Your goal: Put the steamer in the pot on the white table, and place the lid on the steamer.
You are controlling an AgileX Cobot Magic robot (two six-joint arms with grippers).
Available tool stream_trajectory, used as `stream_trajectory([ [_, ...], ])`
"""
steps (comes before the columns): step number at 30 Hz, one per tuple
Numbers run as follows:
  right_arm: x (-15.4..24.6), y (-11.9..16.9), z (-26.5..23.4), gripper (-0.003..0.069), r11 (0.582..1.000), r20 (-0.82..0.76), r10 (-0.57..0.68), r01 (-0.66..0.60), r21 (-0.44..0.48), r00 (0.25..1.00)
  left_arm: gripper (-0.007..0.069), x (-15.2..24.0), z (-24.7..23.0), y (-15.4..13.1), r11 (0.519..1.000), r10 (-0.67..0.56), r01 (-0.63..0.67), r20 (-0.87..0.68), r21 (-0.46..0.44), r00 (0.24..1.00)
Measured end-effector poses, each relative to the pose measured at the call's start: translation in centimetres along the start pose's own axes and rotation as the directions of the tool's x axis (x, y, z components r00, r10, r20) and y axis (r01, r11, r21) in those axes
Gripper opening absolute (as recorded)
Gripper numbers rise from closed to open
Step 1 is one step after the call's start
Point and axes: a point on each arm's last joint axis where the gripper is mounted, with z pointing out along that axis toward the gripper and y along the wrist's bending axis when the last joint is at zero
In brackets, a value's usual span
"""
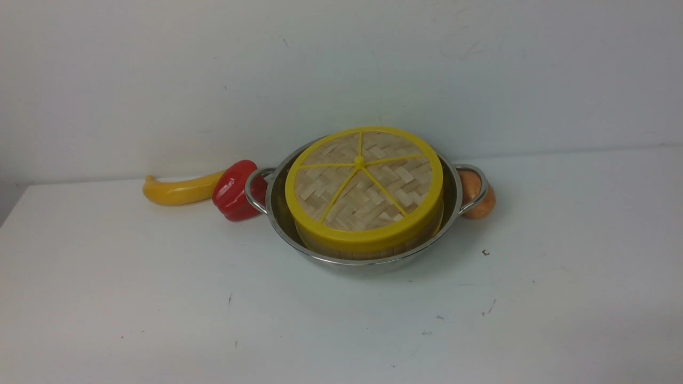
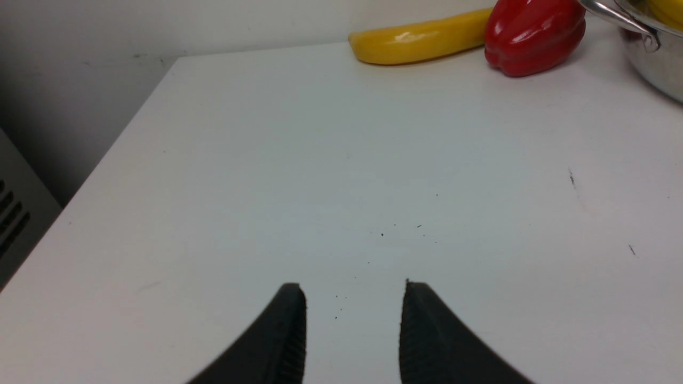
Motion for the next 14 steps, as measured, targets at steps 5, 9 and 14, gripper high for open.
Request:
stream_trajectory([
  [5, 0.00, 0.00, 0.00, 0.0243, 1.000, 0.000, 0.006, -0.006, 0.000, 1.000, 0.0241, 0.00, 0.00, 0.00, 1.000, 0.000, 0.000, 0.000, 0.000, 1.000],
  [9, 0.00, 0.00, 0.00, 0.0243, 1.000, 0.000, 0.009, -0.009, 0.000, 1.000, 0.0241, 0.00, 0.00, 0.00, 1.000, 0.001, -0.001, 0.000, 0.000, 1.000],
  [14, 0.00, 0.00, 0.00, 0.0243, 1.000, 0.000, 0.011, -0.011, 0.000, 1.000, 0.0241, 0.00, 0.00, 0.00, 1.000, 0.001, -0.001, 0.000, 0.000, 1.000],
])
